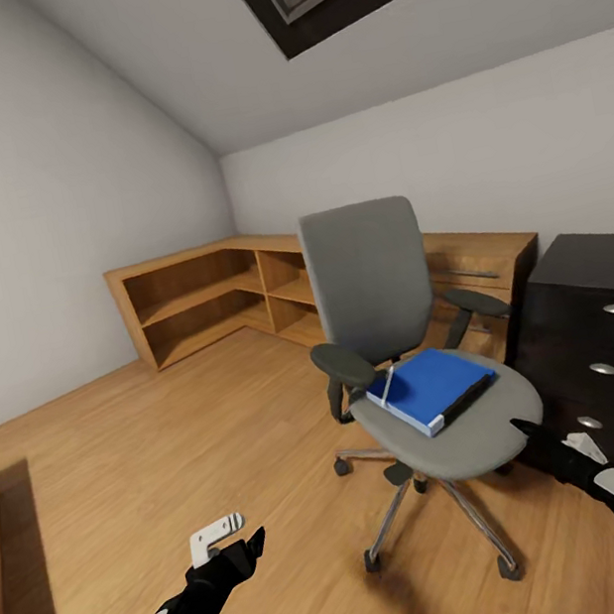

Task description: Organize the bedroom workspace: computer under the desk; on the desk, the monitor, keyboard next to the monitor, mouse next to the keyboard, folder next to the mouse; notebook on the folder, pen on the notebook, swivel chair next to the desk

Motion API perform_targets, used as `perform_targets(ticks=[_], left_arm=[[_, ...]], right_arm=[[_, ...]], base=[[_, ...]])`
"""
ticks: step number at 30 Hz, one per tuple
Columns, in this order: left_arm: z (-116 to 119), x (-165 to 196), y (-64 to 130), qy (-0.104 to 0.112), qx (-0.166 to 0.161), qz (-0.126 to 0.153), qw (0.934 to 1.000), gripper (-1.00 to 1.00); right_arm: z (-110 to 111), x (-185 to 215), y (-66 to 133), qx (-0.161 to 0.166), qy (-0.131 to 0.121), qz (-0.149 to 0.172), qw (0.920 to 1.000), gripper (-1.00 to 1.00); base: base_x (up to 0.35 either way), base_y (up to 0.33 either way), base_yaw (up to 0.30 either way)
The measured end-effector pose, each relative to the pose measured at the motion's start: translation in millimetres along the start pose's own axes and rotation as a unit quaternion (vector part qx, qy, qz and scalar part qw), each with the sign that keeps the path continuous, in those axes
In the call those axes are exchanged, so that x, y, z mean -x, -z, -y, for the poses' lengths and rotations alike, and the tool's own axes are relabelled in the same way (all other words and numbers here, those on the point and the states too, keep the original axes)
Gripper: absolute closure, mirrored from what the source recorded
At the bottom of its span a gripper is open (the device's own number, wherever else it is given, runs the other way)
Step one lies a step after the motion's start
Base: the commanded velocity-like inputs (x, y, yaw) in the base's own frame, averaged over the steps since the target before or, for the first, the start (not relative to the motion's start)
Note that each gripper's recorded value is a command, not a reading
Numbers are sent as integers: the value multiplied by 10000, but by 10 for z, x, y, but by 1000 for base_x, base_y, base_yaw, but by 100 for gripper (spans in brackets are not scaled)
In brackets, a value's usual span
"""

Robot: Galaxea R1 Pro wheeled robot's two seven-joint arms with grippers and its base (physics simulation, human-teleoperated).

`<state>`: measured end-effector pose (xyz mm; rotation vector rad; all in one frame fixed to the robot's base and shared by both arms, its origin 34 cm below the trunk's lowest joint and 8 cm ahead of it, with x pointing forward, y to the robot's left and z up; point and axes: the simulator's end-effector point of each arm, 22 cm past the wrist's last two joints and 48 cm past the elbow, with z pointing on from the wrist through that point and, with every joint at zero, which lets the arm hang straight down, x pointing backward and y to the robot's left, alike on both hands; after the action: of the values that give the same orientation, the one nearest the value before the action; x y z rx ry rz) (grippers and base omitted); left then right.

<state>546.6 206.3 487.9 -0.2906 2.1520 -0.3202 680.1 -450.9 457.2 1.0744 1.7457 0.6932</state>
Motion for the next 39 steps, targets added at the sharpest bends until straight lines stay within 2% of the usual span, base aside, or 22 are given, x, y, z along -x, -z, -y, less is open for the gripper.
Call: perform_targets(ticks=[13, 39], left_arm=[[1, 0, 1, 1, 3, 0, 10000, -100], [6, 4, 3, 0, -5, 7, 10000, -100]], right_arm=[[-88, -58, -27, 85, 36, -33, 10000, -100], [-125, -47, -28, 125, 80, -32, 9999, -100]], base=[[27, 0, 257], [314, 0, 13]])
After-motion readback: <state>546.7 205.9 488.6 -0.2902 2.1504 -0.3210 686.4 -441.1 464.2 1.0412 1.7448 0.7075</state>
